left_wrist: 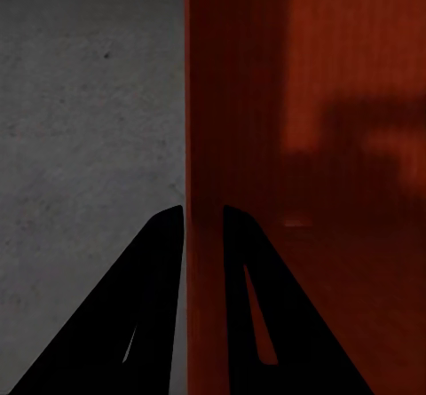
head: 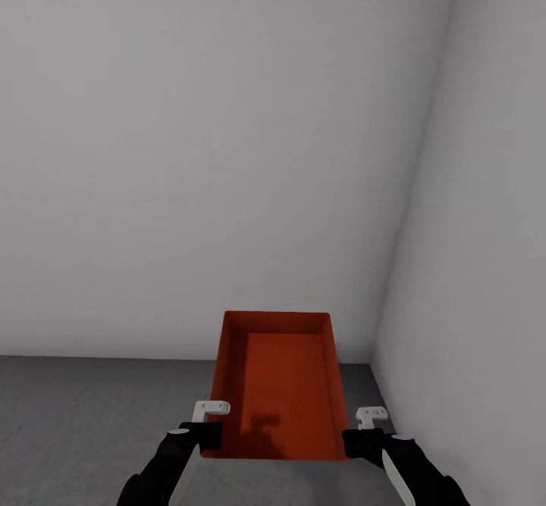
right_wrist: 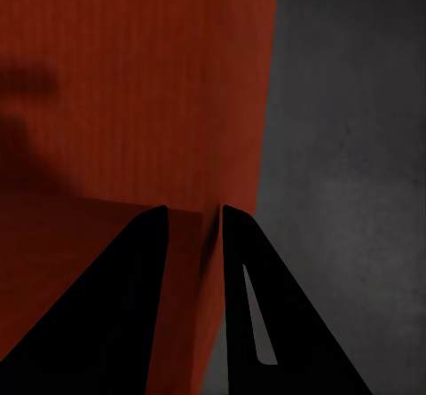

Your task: Move the two storage containers from the living room to the garage. In the garage, place one container on the floor and stack the other container on top of it (either order is fine).

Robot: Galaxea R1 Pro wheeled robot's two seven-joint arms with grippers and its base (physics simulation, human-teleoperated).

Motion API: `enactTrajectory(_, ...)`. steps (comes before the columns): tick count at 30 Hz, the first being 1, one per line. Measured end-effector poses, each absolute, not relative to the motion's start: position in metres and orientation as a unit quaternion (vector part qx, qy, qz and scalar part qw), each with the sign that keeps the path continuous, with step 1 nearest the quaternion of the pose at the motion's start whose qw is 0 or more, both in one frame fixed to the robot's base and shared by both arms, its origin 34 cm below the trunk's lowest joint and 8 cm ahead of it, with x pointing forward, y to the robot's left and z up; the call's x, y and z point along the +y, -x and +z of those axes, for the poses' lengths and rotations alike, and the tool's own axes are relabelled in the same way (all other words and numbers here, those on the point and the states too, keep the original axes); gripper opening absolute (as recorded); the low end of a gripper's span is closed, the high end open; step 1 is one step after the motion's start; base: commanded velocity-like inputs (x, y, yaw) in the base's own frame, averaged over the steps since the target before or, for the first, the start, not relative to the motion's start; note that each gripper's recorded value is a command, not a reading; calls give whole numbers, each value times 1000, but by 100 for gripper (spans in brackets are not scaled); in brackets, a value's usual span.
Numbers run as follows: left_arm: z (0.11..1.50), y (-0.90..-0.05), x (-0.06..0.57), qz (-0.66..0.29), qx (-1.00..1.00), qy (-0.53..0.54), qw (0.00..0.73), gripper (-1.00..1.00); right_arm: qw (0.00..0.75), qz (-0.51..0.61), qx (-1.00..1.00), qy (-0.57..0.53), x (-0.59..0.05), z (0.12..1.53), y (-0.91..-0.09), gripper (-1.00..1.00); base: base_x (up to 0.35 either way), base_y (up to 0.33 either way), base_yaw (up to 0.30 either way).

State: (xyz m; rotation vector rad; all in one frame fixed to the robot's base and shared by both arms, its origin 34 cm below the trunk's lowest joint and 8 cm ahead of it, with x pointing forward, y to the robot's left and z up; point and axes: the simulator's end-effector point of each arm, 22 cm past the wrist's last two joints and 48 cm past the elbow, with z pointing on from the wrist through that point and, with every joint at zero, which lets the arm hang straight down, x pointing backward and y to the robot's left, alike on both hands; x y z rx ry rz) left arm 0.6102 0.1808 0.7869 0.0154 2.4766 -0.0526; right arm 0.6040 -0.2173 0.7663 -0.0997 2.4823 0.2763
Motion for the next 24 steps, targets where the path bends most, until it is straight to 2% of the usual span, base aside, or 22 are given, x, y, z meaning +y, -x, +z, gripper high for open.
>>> enactTrajectory(6, 787, -610, 180, -20, 945, -6, 326, -100, 315, 105, 942, 38, -218, 766, -604, -100, 181, -48, 0)
enactTrajectory(24, 787, -610, 181, -19, 945, -7, 326, -100, 316, 105, 942, 37, -217, 765, -604, -100, 8, -2, 0)
